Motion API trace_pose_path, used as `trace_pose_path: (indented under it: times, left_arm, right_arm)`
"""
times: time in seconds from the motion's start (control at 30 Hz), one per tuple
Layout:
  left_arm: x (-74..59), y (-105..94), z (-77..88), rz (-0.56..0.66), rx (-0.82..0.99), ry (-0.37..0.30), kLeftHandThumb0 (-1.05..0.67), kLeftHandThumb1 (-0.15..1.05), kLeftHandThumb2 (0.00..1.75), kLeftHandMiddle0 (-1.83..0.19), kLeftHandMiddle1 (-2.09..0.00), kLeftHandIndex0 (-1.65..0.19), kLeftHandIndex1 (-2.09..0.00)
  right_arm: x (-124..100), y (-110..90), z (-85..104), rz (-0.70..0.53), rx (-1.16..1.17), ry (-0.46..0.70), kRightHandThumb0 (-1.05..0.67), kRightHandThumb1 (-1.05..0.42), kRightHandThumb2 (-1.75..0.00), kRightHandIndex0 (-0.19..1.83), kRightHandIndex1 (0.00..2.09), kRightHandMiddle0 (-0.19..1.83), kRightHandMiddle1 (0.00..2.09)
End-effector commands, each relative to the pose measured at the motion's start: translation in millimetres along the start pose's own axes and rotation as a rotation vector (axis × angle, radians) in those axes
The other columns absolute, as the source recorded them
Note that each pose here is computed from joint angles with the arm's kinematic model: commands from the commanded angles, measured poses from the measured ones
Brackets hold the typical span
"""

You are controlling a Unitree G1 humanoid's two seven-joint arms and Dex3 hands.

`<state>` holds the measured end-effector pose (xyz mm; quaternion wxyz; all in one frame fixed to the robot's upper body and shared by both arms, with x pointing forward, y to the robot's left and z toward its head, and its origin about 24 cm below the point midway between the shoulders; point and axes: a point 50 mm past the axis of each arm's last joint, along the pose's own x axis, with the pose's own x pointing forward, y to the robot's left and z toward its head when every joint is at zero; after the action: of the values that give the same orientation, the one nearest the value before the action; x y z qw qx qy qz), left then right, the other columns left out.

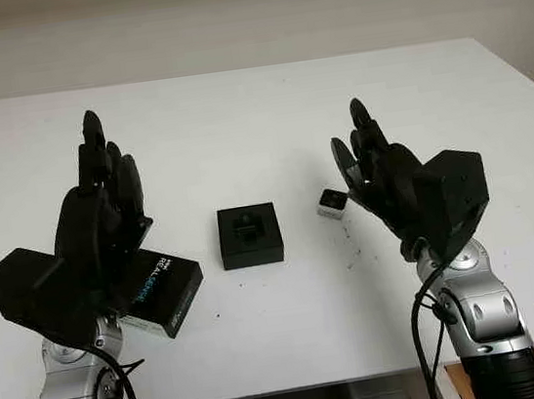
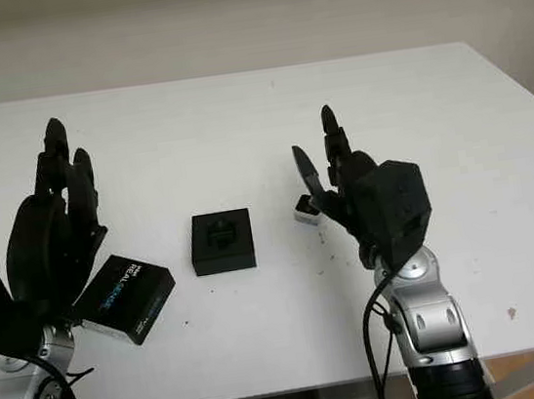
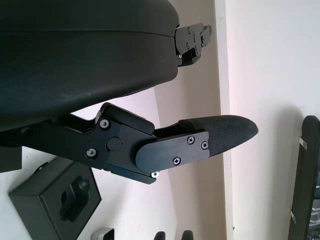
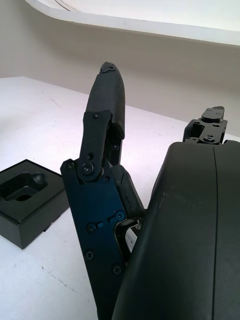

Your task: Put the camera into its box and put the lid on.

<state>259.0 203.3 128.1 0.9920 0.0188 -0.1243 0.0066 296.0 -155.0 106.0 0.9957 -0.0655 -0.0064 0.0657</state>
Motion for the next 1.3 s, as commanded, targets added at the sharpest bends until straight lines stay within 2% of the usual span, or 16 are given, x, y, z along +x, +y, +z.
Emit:
trace_pose_path:
  times: [0.0, 0.23, 0.37, 0.43, 0.57, 0.63, 0.8, 0.97, 1.27]
  left_arm:
    - [0.6, -1.9, 2.2, 0.000, -0.007, -0.018, -0.80, 1.05, 0.64, 0.19, 0.00, 0.19, 0.00]
    - [3.5, -5.4, 2.0, 0.003, -0.007, -0.013, -0.80, 1.05, 0.66, 0.19, 0.00, 0.19, 0.00]
    - [2.4, -5.2, 0.1, 0.006, -0.009, -0.007, -0.81, 1.05, 0.65, 0.19, 0.00, 0.19, 0.00]
    - [1.1, -4.3, -0.9, 0.012, -0.013, -0.007, -0.81, 1.05, 0.65, 0.19, 0.00, 0.19, 0.00]
    - [-1.4, -3.7, -1.5, 0.022, -0.025, -0.004, -0.80, 1.05, 0.65, 0.19, 0.00, 0.19, 0.00]
    - [-2.2, -3.0, -2.2, 0.022, -0.024, -0.005, -0.80, 1.05, 0.63, 0.19, 0.00, 0.19, 0.00]
    - [-1.9, -1.2, -1.9, 0.019, -0.028, -0.007, -0.80, 1.05, 0.61, 0.19, 0.00, 0.19, 0.00]
    - [-0.6, 0.1, -1.3, 0.015, -0.017, -0.002, -0.82, 1.05, 0.62, 0.19, 0.00, 0.19, 0.00]
    - [2.3, 0.3, 0.2, -0.002, 0.000, -0.010, -0.81, 1.05, 0.63, 0.19, 0.00, 0.19, 0.00]
  right_arm:
    - [2, 1, 8.6, 0.001, 0.013, -0.028, -0.79, -1.05, -0.54, -0.19, 0.05, -0.18, 0.05]
    - [6, -1, 8.4, 0.009, 0.012, -0.019, -0.79, -1.05, -0.52, -0.18, 0.06, -0.17, 0.06]
    - [10, -10, 14.5, 0.010, -0.006, -0.041, -0.78, -1.05, -0.50, -0.18, 0.06, -0.16, 0.06]
    - [14, -19, 22.9, -0.014, -0.033, -0.081, -0.77, -1.05, -0.44, -0.18, 0.05, -0.15, 0.06]
    - [24, -44, 39.6, -0.017, -0.107, -0.164, -0.70, -1.03, -0.17, 0.00, 0.13, 0.00, 0.11]
    - [30, -58, 47.6, 0.011, -0.205, -0.182, -0.60, -0.96, -0.08, 0.10, 0.17, 0.09, 0.15]
    - [44, -82, 67.4, 0.094, -0.464, -0.182, -0.45, -0.83, -0.03, 0.27, 0.23, 0.24, 0.21]
    - [54, -89, 76.8, 0.169, -0.680, -0.185, -0.38, -0.77, -0.03, 0.30, 0.22, 0.27, 0.22]
    - [75, -91, 77.1, 0.238, -0.985, -0.149, -0.25, -0.78, -0.06, 0.27, 0.17, 0.27, 0.19]
